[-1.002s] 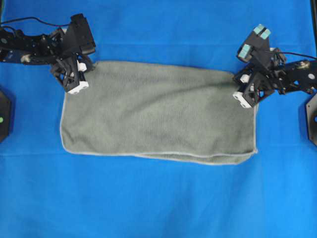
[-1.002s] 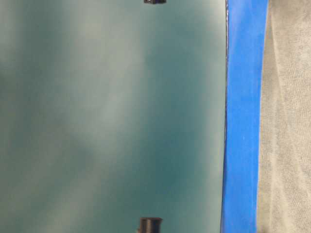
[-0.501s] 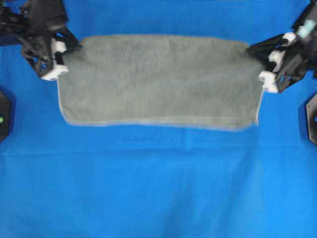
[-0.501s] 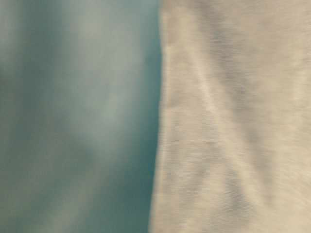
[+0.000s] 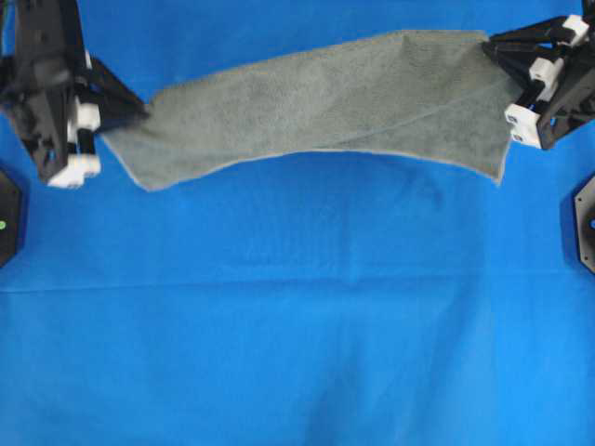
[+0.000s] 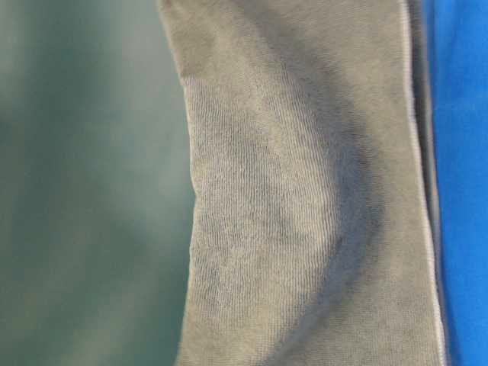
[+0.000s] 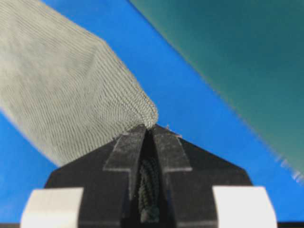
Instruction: Fold a large towel.
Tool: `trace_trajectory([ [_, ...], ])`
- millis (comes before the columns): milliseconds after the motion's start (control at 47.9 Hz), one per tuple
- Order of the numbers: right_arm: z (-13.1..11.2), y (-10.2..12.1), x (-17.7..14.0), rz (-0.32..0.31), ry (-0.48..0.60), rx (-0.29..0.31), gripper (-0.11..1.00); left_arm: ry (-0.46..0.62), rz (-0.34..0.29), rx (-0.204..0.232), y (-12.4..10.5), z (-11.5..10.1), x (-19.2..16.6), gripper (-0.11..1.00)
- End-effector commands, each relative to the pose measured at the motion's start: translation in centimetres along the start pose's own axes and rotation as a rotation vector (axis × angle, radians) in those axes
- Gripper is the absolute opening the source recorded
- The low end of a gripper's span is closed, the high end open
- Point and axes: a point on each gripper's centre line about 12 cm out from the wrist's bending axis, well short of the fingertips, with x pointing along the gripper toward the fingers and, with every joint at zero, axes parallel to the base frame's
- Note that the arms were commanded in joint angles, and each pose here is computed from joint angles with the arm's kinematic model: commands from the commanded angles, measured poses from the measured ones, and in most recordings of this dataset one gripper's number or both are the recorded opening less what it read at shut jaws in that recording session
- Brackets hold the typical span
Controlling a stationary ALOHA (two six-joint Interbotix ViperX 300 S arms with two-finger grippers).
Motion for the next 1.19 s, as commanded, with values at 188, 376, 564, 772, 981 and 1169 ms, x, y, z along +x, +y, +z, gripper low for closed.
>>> trace_trajectory([
  [188,3.2,-2.4,2.9,-0.168,0.058,-0.082,0.05,-0.091,-0.197,-0.047,-6.5,2.9,0.7,0.04],
  [376,4.1,-4.8,5.9,-0.243,0.081,-0.095,0.05,-0.078,-0.312,-0.097,-11.4,4.4,2.9,0.04],
  [564,6.1,-6.3,8.6,-0.230,0.024,-0.095,0.05,-0.100,-0.400,-0.083,-16.5,7.3,5.4,0.04],
  [772,8.2,-6.7,10.8,-0.184,-0.047,-0.110,0.05,-0.163,-0.450,-0.073,-21.0,12.3,8.8,0.04],
  [981,9.4,-6.3,12.2,-0.157,-0.074,-0.145,0.05,-0.191,-0.469,-0.077,-23.3,14.6,11.1,0.04],
  [1169,8.6,-7.1,11.3,-0.192,-0.047,-0.132,0.05,-0.208,-0.483,-0.087,-25.1,15.6,13.5,0.04],
])
